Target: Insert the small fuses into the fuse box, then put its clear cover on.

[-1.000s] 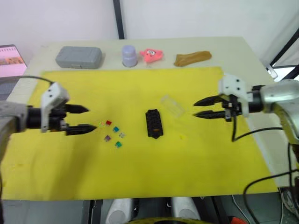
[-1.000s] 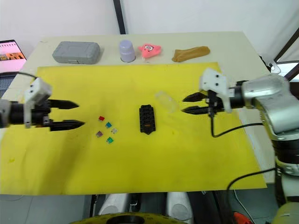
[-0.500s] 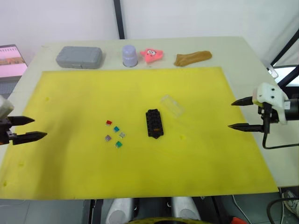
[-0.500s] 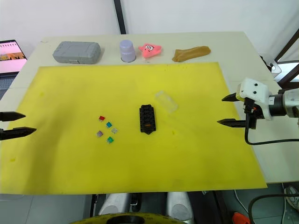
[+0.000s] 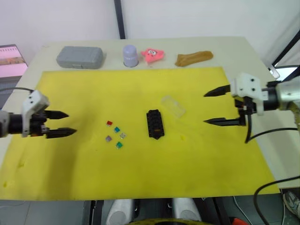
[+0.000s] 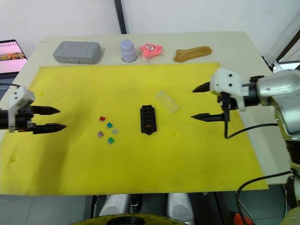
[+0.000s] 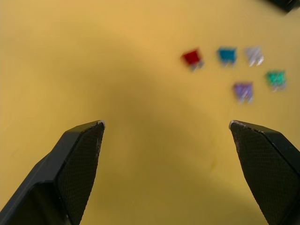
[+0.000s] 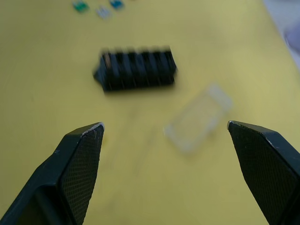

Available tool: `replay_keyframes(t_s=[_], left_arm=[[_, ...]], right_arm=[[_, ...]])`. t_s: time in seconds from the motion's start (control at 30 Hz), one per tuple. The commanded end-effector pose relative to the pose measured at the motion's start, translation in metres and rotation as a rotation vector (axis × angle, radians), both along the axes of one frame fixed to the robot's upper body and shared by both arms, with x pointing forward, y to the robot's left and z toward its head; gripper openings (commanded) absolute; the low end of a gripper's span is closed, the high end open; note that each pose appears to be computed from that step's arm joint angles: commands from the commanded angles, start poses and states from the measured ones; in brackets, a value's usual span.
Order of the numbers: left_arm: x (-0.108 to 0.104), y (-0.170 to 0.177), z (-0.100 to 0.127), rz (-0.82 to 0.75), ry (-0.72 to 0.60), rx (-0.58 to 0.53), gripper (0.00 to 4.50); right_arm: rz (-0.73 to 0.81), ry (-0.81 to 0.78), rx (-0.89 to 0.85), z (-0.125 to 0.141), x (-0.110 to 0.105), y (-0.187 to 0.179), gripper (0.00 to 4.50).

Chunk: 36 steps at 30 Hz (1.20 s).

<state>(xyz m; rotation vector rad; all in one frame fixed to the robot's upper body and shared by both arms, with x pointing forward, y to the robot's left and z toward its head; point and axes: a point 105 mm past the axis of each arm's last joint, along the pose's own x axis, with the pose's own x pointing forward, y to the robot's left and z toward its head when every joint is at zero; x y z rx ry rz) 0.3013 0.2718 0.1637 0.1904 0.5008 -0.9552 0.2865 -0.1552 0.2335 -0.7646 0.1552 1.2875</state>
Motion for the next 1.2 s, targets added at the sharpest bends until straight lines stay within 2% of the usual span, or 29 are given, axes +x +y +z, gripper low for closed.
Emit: replay_keyframes(t_s=[0.03,0.2,0.27,0.37,0.4,0.73,1.2], left_arm=[[0.011,-0.015,0.002,0.023,0.068,-0.145,4.5],[0.022,-0.03,0.002,0.091,0.252,-0.415,4.5],[0.023,-0.032,-0.002,0.112,0.316,-0.475,4.5],[0.026,-0.03,-0.004,0.18,0.404,-0.581,3.66],[0.026,-0.03,-0.006,0.192,0.435,-0.602,3.23],[0.011,-0.041,-0.036,0.192,0.635,-0.608,3.23],[0.024,-0.058,-0.048,0.178,0.647,-0.631,3.23]], right_arm=[[0.114,-0.035,0.034,0.009,-0.012,0.031,4.44],[0.199,-0.044,0.076,0.009,-0.019,0.066,4.44],[0.211,-0.044,0.087,0.008,-0.021,0.072,4.44],[0.215,-0.045,0.095,0.006,-0.023,0.076,4.5],[0.216,-0.044,0.097,0.006,-0.024,0.077,4.5],[0.204,-0.035,0.101,0.001,-0.026,0.079,4.5],[0.181,-0.032,0.088,-0.003,-0.028,0.076,4.5]])
